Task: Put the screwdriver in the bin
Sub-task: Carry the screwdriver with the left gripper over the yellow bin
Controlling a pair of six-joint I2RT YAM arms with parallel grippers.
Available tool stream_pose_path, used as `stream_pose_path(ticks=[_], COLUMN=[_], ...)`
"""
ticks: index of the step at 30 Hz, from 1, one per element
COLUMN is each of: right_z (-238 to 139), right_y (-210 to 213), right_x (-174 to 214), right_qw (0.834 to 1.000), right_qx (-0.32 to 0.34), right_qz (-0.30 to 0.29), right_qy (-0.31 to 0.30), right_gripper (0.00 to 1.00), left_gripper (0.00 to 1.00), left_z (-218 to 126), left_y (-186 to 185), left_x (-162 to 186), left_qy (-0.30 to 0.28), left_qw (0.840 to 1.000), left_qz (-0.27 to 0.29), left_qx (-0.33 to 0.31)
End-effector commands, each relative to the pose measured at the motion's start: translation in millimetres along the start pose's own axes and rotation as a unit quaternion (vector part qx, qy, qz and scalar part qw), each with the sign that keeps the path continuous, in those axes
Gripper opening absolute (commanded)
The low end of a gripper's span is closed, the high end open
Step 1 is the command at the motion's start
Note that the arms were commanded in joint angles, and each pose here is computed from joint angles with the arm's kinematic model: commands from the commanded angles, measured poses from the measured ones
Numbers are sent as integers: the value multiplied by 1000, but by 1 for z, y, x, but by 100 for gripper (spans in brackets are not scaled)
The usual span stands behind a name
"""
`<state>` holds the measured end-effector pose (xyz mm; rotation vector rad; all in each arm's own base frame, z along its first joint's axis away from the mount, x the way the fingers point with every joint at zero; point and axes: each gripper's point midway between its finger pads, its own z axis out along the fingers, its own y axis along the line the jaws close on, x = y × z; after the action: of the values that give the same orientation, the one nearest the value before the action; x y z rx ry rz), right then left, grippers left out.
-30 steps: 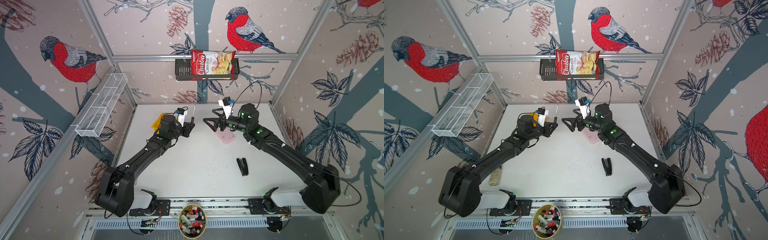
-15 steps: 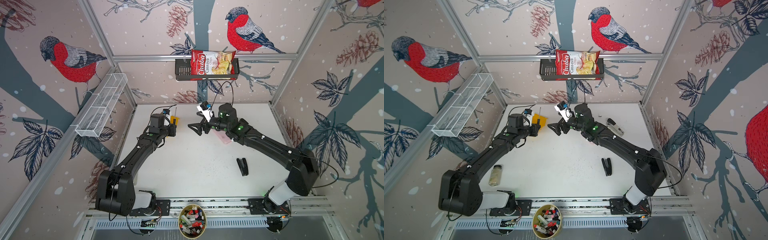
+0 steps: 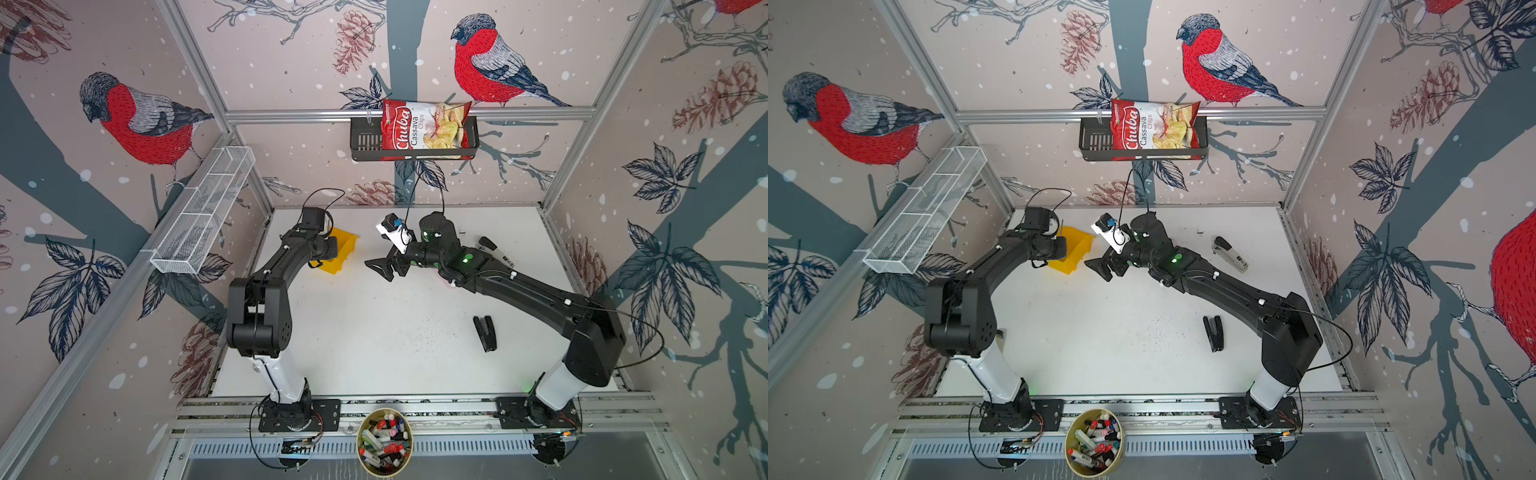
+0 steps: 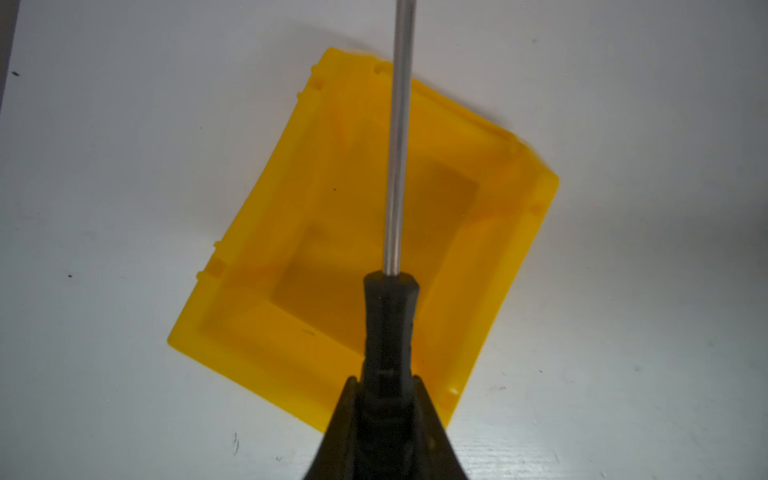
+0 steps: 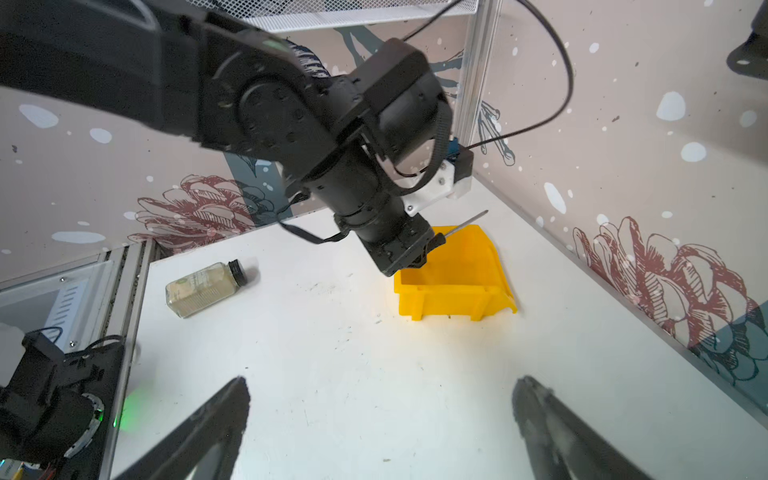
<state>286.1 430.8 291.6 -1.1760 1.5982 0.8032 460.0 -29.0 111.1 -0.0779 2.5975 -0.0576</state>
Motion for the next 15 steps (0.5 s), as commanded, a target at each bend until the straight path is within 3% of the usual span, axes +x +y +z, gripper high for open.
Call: stream_pose_path(ticks=[1, 15], right_z=[-5, -12], right_y=[-2, 0], right_x=[-1, 7], right_qw=[1000, 1000], right_qx=[13, 18], right_qz=[-7, -6], right_qy=[1, 8], right_gripper=[100, 100], left_gripper=[7, 7], left_z=[15, 61], left_y=[14, 21], left_x=[17, 23], left_qy=[66, 130], left_qw=[997, 989], left_qz=[6, 27], left_qx=[-34, -61])
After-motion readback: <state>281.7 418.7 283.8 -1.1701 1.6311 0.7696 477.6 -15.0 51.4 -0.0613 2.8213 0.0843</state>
